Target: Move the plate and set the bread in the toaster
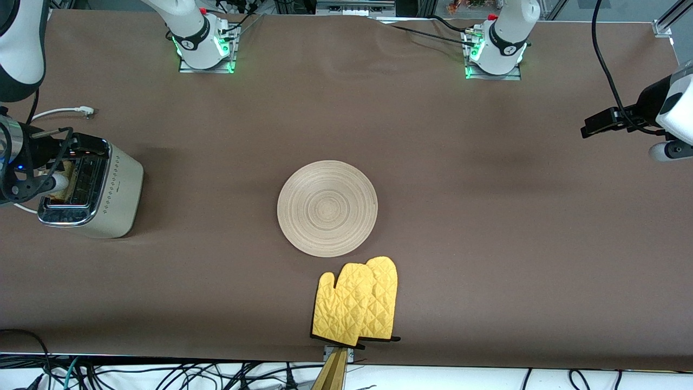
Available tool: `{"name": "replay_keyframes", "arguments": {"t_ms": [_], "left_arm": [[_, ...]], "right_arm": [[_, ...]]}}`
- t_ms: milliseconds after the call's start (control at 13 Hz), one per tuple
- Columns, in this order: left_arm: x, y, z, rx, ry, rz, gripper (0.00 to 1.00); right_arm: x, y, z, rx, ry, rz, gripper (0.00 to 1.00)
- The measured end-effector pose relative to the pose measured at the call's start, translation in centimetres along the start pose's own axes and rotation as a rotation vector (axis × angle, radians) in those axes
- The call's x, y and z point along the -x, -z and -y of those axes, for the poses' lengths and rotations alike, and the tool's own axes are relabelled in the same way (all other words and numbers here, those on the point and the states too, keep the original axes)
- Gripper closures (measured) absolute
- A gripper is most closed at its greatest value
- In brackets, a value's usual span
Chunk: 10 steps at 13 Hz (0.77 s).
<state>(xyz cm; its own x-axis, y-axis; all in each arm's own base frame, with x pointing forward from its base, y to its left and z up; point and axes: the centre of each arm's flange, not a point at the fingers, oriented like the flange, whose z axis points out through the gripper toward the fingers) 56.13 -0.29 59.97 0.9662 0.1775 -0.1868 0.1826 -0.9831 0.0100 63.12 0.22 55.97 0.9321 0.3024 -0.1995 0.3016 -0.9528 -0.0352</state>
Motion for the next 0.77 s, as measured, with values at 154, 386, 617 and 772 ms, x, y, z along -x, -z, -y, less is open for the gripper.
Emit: {"name": "replay_keyframes", "arguments": {"t_ms": [154,386,617,772], "left_arm": [[0.0,0.0,0.0,0.0,0.0,0.0,0.0],[0.0,0.0,0.0,0.0,0.0,0.0,0.0],[0.0,0.0,-0.1,0.0,-0.001,0.0,0.0],[0.0,0.0,-0.1,0.0,-0.001,0.0,0.0]], "right_arm": [[-0.2,1.1,-0.5,0.053,0.005,-0.063,0.0],[0.5,2.8,-1.4,0.096,-0.065,-0.141,0.0],[1.9,3.7,-0.9,0.077,-0.169,-0.173,0.0],[3.3,4.0,-0.8,0.022,-0.205,-0.184,0.0]]}}
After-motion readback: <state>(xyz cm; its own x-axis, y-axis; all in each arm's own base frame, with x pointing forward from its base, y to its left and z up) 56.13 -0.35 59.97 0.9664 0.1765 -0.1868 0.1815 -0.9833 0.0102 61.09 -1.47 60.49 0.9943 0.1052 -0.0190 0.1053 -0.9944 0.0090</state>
